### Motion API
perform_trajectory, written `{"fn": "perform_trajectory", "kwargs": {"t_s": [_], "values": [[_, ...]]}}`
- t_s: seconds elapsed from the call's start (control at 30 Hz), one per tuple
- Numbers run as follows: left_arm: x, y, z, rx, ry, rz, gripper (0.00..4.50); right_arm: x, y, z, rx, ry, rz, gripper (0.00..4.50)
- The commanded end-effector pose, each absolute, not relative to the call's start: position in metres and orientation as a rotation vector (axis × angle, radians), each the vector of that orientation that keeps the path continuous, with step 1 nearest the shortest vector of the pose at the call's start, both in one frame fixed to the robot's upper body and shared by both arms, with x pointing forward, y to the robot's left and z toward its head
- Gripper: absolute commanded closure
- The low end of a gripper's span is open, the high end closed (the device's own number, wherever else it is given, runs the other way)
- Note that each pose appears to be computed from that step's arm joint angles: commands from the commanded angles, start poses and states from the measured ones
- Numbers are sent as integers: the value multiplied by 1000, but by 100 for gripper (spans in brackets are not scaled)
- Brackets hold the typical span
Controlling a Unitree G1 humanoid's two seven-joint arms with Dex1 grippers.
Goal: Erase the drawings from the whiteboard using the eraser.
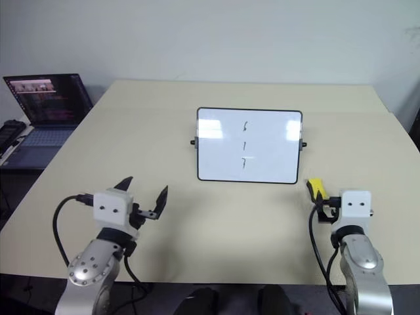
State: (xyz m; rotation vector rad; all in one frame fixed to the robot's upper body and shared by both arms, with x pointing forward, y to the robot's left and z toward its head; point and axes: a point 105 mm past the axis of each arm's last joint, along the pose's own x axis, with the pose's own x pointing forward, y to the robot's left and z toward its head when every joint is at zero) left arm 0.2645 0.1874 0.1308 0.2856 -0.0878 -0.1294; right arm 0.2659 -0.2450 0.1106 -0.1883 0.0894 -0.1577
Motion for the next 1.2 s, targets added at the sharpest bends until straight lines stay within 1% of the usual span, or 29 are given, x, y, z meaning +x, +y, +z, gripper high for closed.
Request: {"fn": "perform_trajectory", "kwargs": {"t_s": [0.03, 0.27, 0.53, 0.7, 0.83, 0.97, 1.1, 1.2], "values": [[267, 178, 143, 282, -145, -156, 0, 262, -252, 131, -207, 30, -179, 3], [275, 176, 145, 287, -164, -175, 0, 265, -254, 140, -211, 2, -193, 3], [278, 187, 147, 301, -176, -164, 0, 261, -244, 131, -173, 4, -217, 3], [283, 188, 150, 292, -193, -147, 0, 261, -243, 128, -157, 1, -230, 3], [288, 184, 145, 290, -191, -158, 0, 261, -251, 129, -164, -6, -256, 3], [293, 181, 152, 289, -212, -164, 0, 261, -257, 131, -169, -12, -272, 3], [295, 195, 158, 309, -213, -165, 0, 261, -256, 129, -166, -5, -264, 3], [299, 200, 167, 292, -213, -229, 0, 262, -255, 128, -163, -3, -260, 3]]}}
